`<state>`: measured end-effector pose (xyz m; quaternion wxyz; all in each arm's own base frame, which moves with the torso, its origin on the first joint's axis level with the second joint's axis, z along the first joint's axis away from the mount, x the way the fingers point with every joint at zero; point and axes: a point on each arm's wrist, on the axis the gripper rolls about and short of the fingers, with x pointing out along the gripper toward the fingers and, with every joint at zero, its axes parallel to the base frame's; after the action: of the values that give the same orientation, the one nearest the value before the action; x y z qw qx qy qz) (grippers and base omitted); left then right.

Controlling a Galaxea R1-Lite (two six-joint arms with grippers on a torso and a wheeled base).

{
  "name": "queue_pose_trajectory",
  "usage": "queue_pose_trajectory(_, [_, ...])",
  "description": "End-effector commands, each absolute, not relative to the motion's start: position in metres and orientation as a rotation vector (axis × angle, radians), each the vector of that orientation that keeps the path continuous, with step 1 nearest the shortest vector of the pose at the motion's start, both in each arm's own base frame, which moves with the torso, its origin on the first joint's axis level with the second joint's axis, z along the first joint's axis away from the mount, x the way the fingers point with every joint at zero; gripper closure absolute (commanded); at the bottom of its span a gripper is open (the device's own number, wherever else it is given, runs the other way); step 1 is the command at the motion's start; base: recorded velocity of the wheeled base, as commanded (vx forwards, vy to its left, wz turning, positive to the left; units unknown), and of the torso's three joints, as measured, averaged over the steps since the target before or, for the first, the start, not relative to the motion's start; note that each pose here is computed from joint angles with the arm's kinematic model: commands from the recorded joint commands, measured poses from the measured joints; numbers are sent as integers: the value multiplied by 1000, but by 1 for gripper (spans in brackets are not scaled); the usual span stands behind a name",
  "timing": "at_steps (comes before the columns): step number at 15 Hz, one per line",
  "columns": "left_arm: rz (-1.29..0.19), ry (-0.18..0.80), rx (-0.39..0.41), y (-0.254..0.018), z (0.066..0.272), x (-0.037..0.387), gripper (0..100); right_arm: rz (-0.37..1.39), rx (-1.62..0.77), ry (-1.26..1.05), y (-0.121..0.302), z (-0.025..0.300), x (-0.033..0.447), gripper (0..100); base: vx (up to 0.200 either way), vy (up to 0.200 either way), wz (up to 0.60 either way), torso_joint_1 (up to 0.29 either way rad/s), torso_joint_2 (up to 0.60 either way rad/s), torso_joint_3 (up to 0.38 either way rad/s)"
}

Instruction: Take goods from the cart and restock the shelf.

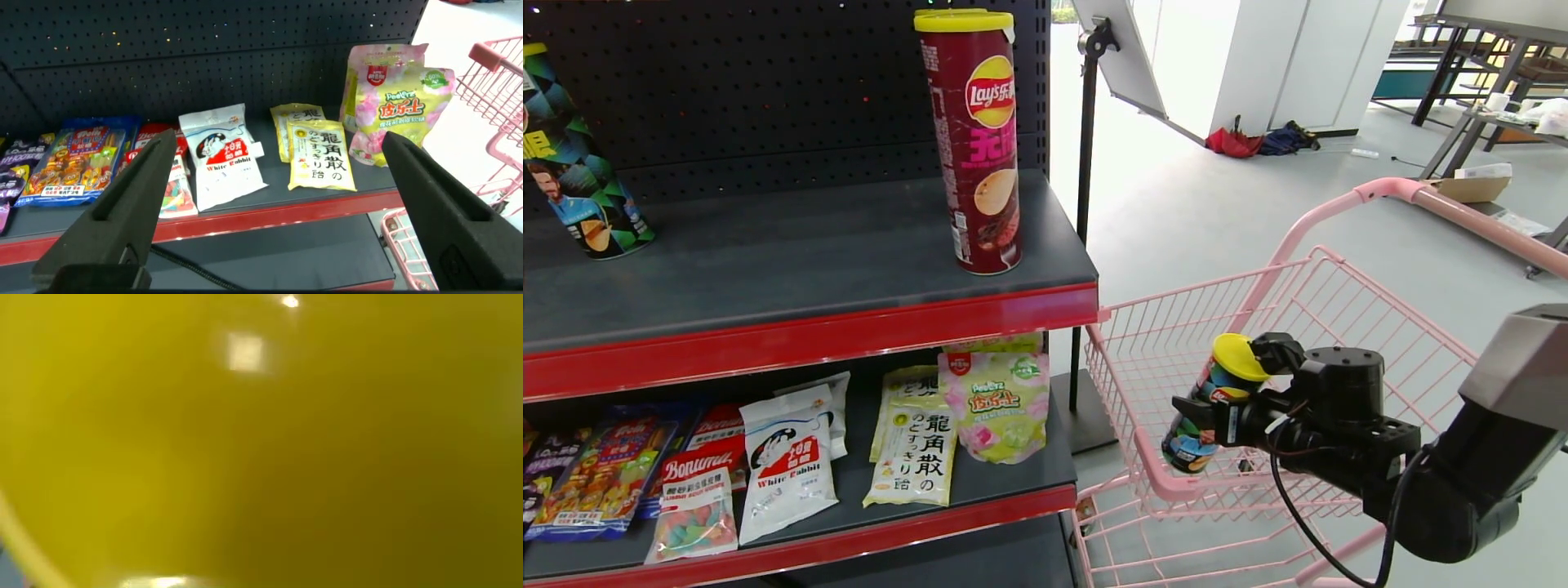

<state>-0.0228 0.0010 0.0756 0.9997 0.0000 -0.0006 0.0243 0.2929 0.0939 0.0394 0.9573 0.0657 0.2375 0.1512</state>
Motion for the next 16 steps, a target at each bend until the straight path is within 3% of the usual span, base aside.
queue_pose_trajectory(1, [49, -2, 0, 1, 76, -23, 0, 309, 133, 480, 95, 39, 295, 0, 0, 0, 0, 0, 0, 0])
queue_pose_trajectory(3, [49, -2, 0, 1, 76, -23, 0, 304, 132, 473, 96, 39, 297, 0, 0, 0, 0, 0, 0, 0])
queue_pose_trajectory(4, [49, -2, 0, 1, 76, -23, 0, 298, 132, 477, 96, 38, 297, 100, 0, 0, 0, 0, 0, 0])
queue_pose_trajectory(12, [49, -2, 0, 1, 76, -23, 0, 279, 134, 439, 99, 44, 300, 100, 0, 0, 0, 0, 0, 0])
queue_pose_trajectory(16, [49, -2, 0, 1, 76, -23, 0, 279, 37, 141, 100, 123, 330, 100, 0, 0, 0, 0, 0, 0])
